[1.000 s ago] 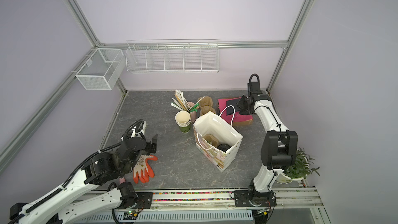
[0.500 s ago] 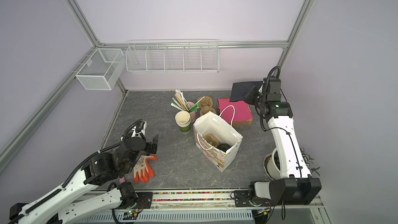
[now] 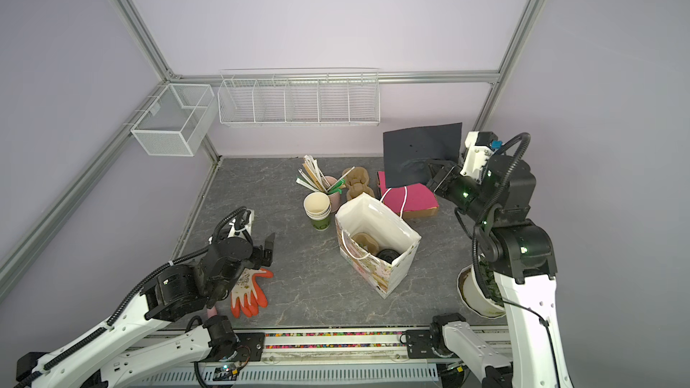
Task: Pack a coffee takeout order
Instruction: Place the napkin in the takeout bag.
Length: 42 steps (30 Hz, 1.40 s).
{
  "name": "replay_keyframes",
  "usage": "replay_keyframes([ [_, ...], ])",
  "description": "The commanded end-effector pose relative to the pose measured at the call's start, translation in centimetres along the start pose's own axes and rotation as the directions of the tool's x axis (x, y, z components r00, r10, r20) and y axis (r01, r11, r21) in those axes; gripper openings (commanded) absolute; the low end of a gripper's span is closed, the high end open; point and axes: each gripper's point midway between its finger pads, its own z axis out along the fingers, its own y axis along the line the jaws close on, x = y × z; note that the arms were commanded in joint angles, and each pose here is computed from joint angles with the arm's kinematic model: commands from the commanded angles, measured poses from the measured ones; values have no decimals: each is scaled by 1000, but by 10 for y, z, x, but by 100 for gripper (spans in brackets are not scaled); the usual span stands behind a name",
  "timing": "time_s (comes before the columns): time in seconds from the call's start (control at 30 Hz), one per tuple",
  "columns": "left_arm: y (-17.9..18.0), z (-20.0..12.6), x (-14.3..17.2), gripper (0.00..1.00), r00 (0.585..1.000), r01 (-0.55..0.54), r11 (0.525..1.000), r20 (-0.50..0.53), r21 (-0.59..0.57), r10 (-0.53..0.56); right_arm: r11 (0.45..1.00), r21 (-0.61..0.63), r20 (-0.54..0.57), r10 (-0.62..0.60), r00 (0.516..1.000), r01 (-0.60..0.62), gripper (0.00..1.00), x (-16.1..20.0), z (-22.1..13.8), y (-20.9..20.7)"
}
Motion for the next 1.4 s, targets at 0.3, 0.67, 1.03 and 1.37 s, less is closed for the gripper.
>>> replay_keyframes([
  [0.3, 0, 1, 4, 99, 1000, -12, 1000, -14, 6, 12, 981, -41, -344, -194, 919, 191, 7, 130, 6, -9],
  [0.67, -1, 1, 5, 99, 1000, -11, 1000, -14, 8, 11, 925, 162, -530, -213, 821, 345, 7, 204, 32, -65],
  [1.03, -3, 1, 6, 99, 1000, -10, 1000, -17, 21, 11, 839, 273, -637, -210, 742, 471, 7, 220, 44, -86],
  [1.37, -7, 3, 7, 99, 999, -17, 999, -30, 35, 19, 892, 128, -561, -295, 774, 433, 51, 179, 41, -27],
])
